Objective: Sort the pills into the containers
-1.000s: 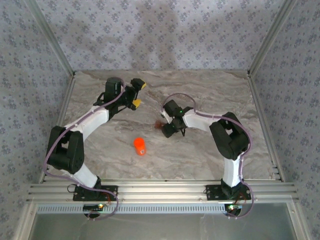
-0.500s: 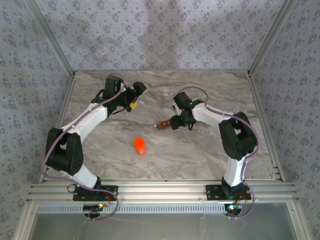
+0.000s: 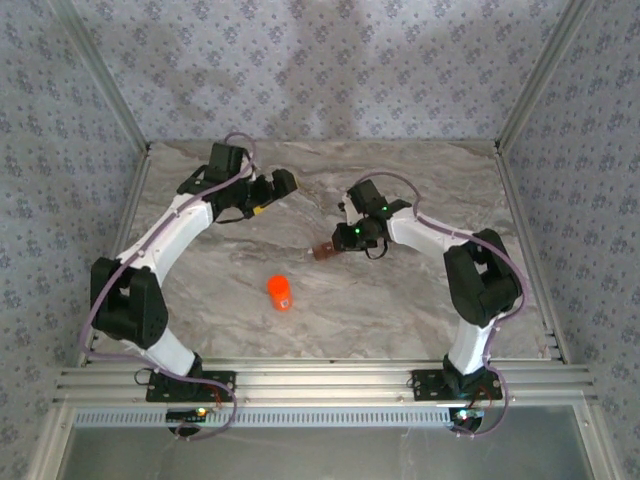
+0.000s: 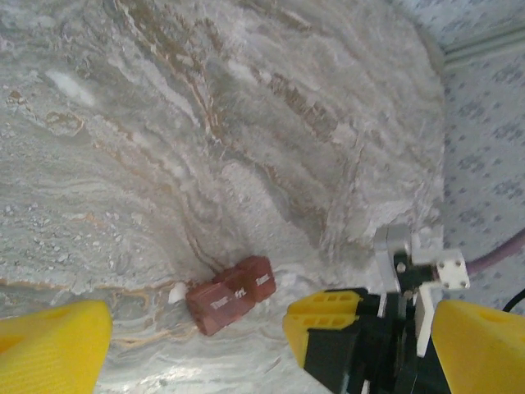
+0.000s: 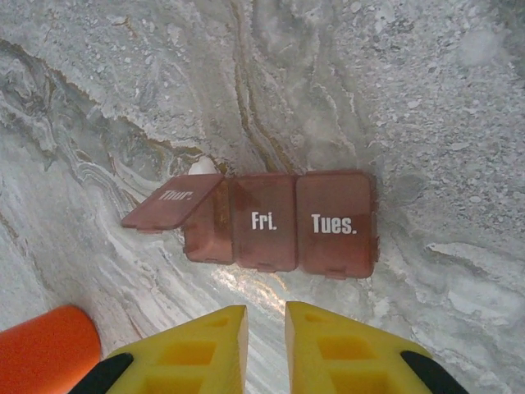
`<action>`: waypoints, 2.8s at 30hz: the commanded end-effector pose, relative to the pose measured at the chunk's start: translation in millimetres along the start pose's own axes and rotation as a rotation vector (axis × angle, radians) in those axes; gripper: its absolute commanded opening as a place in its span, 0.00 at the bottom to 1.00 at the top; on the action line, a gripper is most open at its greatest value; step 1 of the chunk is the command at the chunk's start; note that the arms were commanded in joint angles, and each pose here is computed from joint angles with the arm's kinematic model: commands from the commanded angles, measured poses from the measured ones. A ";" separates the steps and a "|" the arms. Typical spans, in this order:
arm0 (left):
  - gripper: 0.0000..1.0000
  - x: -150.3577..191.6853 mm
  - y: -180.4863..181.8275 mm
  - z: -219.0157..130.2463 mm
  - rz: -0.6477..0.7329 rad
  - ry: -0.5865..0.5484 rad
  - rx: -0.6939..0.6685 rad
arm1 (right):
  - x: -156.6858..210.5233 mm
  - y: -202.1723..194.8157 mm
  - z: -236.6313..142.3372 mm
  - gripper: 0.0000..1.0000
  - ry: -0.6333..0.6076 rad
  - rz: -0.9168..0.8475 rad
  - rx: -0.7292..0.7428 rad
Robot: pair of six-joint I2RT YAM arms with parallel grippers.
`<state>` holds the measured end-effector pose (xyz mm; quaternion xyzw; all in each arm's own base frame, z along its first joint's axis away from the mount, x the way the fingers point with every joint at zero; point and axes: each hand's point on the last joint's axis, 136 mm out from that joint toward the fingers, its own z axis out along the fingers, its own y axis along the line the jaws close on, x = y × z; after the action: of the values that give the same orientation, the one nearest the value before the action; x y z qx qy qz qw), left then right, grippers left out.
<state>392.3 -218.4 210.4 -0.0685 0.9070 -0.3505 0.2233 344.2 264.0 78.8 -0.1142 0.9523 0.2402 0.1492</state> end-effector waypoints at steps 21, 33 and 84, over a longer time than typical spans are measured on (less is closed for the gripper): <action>1.00 86.1 -74.2 77.4 -0.288 0.178 0.206 | -2.4 -28.6 44.7 0.16 -0.011 0.194 -0.081; 1.00 102.0 -70.4 70.3 -0.342 0.147 0.164 | 0.2 -30.5 50.7 0.16 -0.006 0.211 -0.091; 1.00 86.7 8.0 85.1 -0.319 0.108 -0.043 | 5.2 -30.0 57.9 0.16 0.021 0.212 -0.075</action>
<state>365.9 -298.1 109.2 -0.2091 0.8942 -0.3822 0.1031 376.3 273.3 45.6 -0.0338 0.9349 0.3190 0.1516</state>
